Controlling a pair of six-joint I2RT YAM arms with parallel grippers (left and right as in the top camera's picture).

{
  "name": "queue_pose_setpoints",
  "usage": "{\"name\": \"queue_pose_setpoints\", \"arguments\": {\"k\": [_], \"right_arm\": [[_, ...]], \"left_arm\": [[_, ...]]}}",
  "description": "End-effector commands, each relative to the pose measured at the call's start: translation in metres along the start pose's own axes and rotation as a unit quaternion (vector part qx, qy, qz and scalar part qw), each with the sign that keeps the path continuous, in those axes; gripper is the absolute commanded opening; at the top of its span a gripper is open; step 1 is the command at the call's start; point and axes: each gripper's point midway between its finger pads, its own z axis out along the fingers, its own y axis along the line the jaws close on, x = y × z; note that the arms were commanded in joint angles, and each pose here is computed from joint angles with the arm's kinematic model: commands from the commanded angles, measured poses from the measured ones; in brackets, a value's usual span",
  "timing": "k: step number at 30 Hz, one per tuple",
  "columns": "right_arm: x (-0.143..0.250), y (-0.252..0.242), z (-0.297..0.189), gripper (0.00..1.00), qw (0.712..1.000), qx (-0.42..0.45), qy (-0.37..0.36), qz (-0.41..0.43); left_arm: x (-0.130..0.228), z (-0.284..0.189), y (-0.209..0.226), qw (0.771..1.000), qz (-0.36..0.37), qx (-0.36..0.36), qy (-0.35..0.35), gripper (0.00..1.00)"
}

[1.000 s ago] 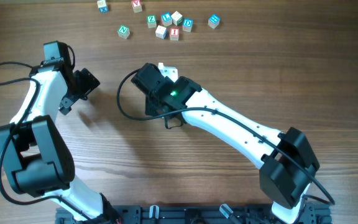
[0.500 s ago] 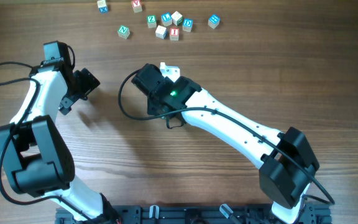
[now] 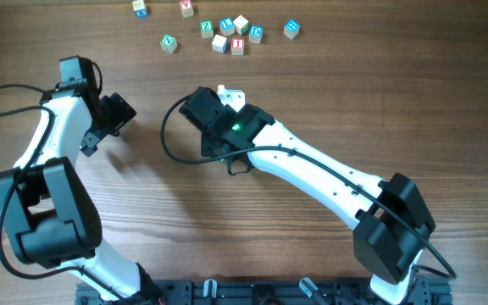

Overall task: Form a tower
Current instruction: 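Lower the V block onto the W block and open the right gripper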

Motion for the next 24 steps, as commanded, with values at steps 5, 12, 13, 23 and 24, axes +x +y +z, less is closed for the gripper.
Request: {"name": "queue_pose_setpoints", "arguments": {"k": [5, 12, 13, 23, 24], "right_arm": [[-0.006, -0.004, 0.005, 0.24, 1.000, 0.013, -0.011, -0.008], [-0.004, -0.004, 0.009, 0.27, 1.000, 0.015, -0.009, -0.009], [-0.004, -0.005, 0.011, 0.27, 1.000, 0.017, -0.007, -0.009], [-0.001, -0.005, 0.019, 0.33, 1.000, 0.020, -0.001, -0.009], [-0.001, -0.004, 0.019, 0.35, 1.000, 0.020, -0.001, -0.009]], "left_arm": [[-0.008, -0.009, -0.001, 1.000, -0.001, 0.007, -0.012, 1.00], [-0.008, -0.009, -0.001, 1.000, -0.001, 0.007, -0.012, 1.00], [-0.008, -0.009, -0.001, 1.000, -0.001, 0.007, -0.012, 1.00], [-0.008, -0.009, -0.001, 1.000, -0.001, 0.007, -0.012, 1.00], [-0.008, -0.009, -0.001, 1.000, -0.001, 0.007, -0.012, 1.00]]}}
